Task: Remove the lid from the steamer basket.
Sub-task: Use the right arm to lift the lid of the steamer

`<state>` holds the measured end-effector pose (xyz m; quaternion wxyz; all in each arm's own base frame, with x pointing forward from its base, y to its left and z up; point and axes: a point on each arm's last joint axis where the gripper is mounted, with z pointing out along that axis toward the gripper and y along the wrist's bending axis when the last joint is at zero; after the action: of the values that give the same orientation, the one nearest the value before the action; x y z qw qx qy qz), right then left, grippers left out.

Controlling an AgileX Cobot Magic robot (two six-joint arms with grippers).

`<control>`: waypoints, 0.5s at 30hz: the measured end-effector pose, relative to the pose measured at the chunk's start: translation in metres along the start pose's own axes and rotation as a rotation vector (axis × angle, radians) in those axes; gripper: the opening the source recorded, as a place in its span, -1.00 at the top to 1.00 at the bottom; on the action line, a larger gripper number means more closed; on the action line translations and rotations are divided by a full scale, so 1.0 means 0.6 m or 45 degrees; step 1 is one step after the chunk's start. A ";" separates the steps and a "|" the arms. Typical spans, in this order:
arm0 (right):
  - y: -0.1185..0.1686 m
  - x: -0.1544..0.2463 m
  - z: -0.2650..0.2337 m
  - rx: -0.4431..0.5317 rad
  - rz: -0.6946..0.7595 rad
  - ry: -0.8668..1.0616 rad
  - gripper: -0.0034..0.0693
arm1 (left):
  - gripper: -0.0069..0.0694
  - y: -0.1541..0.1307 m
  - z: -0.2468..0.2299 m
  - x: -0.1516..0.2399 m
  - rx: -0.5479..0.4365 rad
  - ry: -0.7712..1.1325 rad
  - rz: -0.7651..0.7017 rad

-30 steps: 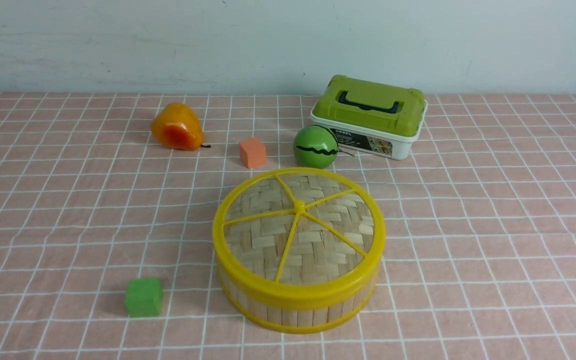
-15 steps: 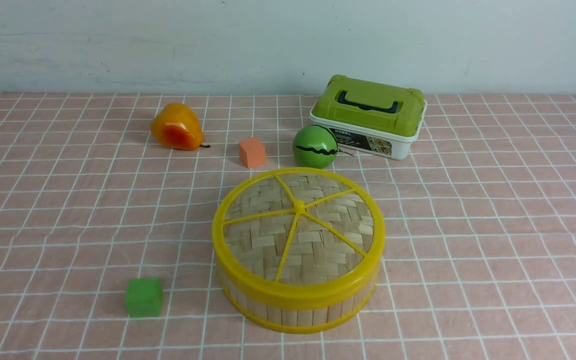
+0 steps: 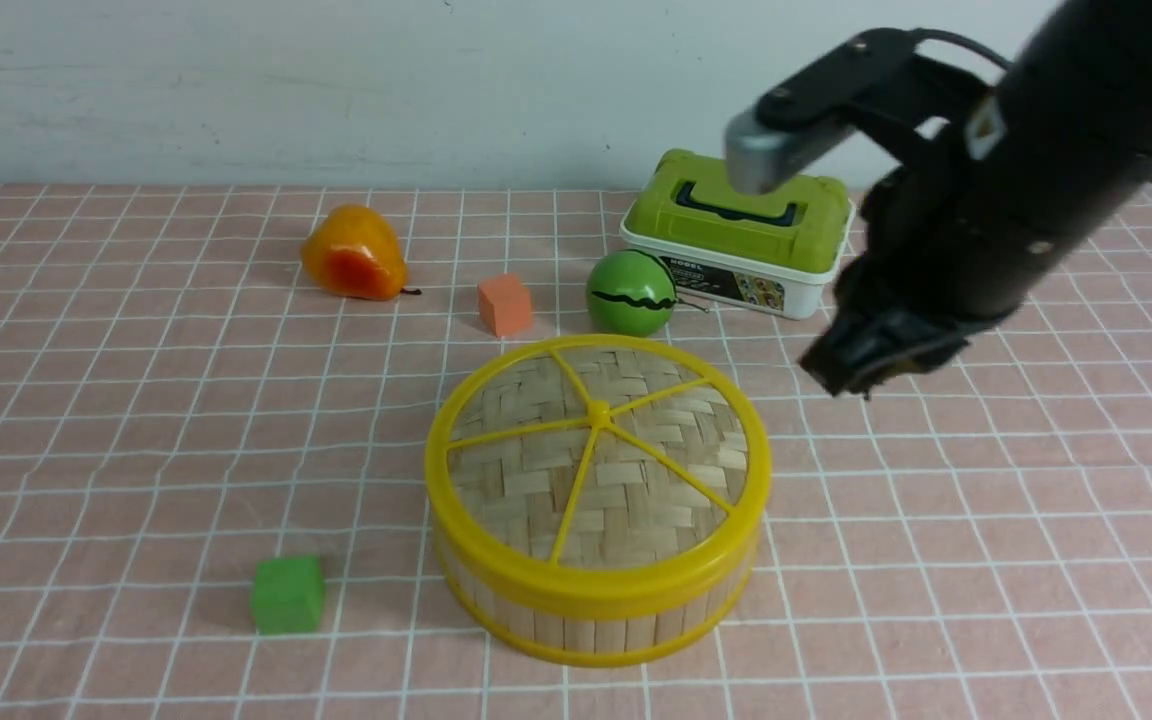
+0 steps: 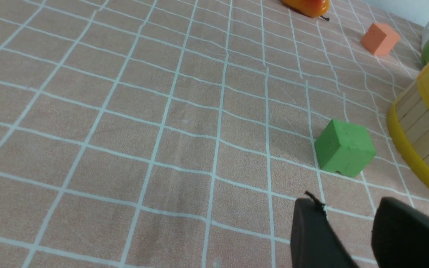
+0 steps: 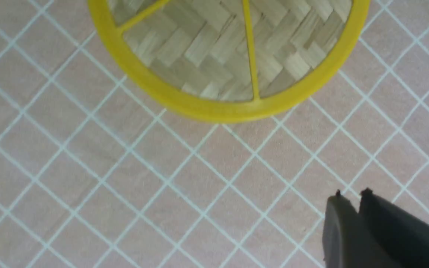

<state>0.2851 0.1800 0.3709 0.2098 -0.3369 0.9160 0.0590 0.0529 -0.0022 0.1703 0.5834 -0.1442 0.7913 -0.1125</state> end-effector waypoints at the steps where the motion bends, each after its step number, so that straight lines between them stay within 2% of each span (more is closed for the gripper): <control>1: 0.002 -0.013 0.012 -0.003 0.007 0.004 0.62 | 0.19 0.000 0.000 0.000 0.000 0.000 0.000; 4: 0.009 -0.050 0.050 -0.021 0.020 0.002 0.33 | 0.19 0.000 0.000 0.000 0.000 0.000 0.000; 5: 0.013 -0.067 0.068 -0.033 0.029 -0.011 0.13 | 0.19 0.000 0.000 0.000 0.000 0.000 0.000; 6: 0.012 -0.070 0.076 -0.034 0.032 -0.007 0.10 | 0.19 0.000 0.000 0.000 0.000 0.000 -0.001; 7: 0.013 -0.081 0.083 -0.040 0.040 -0.023 -0.02 | 0.19 0.000 0.000 0.000 0.001 0.000 -0.002; 8: 0.018 -0.100 0.109 -0.048 0.046 -0.036 -0.25 | 0.19 0.000 0.000 0.000 0.001 0.000 -0.003; 9: 0.018 -0.101 0.114 -0.048 0.046 -0.030 -0.25 | 0.19 0.000 0.000 0.000 0.001 0.000 -0.003; 12: 0.020 -0.124 0.151 -0.054 0.062 -0.032 -0.46 | 0.19 0.000 0.000 0.000 0.001 0.000 -0.004; 15: 0.019 -0.134 0.181 -0.056 0.076 -0.013 -0.50 | 0.19 0.000 0.000 0.000 0.001 0.000 -0.004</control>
<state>0.3702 0.2635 0.3059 0.2049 -0.3138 0.9230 0.0871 0.0529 -0.0023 0.1703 0.5832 -0.1450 0.7911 -0.1138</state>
